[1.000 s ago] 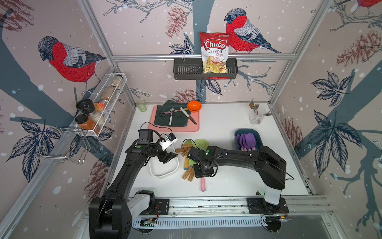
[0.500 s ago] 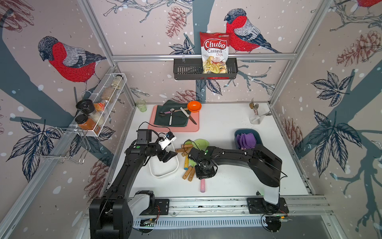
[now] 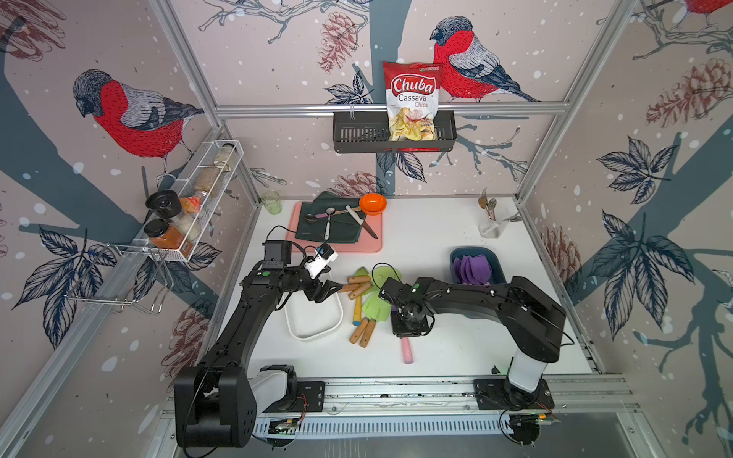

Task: Sort the small shovels by color and place them into the storage box
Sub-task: Pick up the shovel from the center of the board, then place the shovel in the storage box.

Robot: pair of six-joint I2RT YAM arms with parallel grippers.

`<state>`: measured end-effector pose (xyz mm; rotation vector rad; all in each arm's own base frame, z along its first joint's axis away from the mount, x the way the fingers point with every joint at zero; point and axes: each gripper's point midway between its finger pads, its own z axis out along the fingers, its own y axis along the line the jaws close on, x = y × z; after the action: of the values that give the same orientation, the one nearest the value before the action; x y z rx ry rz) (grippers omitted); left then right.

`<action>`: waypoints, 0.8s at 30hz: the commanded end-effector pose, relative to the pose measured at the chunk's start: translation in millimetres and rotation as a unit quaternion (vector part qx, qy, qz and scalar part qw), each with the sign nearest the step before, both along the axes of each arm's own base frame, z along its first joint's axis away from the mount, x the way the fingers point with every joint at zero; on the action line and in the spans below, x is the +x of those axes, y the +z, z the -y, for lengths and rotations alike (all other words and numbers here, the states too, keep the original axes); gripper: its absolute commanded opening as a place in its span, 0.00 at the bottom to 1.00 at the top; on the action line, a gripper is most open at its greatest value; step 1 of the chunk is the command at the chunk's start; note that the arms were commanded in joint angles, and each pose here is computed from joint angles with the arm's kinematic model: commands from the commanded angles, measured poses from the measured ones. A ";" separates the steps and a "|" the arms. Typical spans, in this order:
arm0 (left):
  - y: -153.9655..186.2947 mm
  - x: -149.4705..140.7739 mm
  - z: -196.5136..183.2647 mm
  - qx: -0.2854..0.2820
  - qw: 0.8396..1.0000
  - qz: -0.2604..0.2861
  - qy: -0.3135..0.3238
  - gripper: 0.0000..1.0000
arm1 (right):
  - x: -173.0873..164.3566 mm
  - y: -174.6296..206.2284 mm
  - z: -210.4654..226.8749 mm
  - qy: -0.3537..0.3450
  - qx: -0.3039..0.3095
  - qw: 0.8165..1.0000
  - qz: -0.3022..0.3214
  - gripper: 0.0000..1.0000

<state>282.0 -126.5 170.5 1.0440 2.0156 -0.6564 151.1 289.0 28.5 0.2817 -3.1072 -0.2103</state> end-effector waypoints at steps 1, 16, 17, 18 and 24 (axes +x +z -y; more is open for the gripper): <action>13.9 7.8 15.2 -0.038 0.999 0.000 -0.017 0.76 | 26.5 26.3 -4.5 0.042 0.025 0.997 0.058 0.06; 26.2 30.4 108.3 -0.044 0.990 -0.035 -0.127 0.75 | 153.6 83.5 187.4 -0.033 -0.029 0.992 0.117 0.07; 25.0 30.5 110.9 -0.042 0.990 -0.036 -0.130 0.75 | 156.3 86.5 200.0 -0.040 -0.031 0.992 0.118 0.07; 23.9 31.4 112.5 -0.040 0.990 -0.036 -0.131 0.75 | 158.0 89.9 212.7 -0.045 -0.032 0.991 0.120 0.08; 15.5 30.4 119.5 -0.037 0.989 -0.053 -0.135 0.75 | 163.9 96.0 271.0 -0.090 -0.039 0.987 0.124 0.10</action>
<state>312.2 -242.9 184.2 1.2758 1.9377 -0.9312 319.8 30.3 123.9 -0.0508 -3.4005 -0.0691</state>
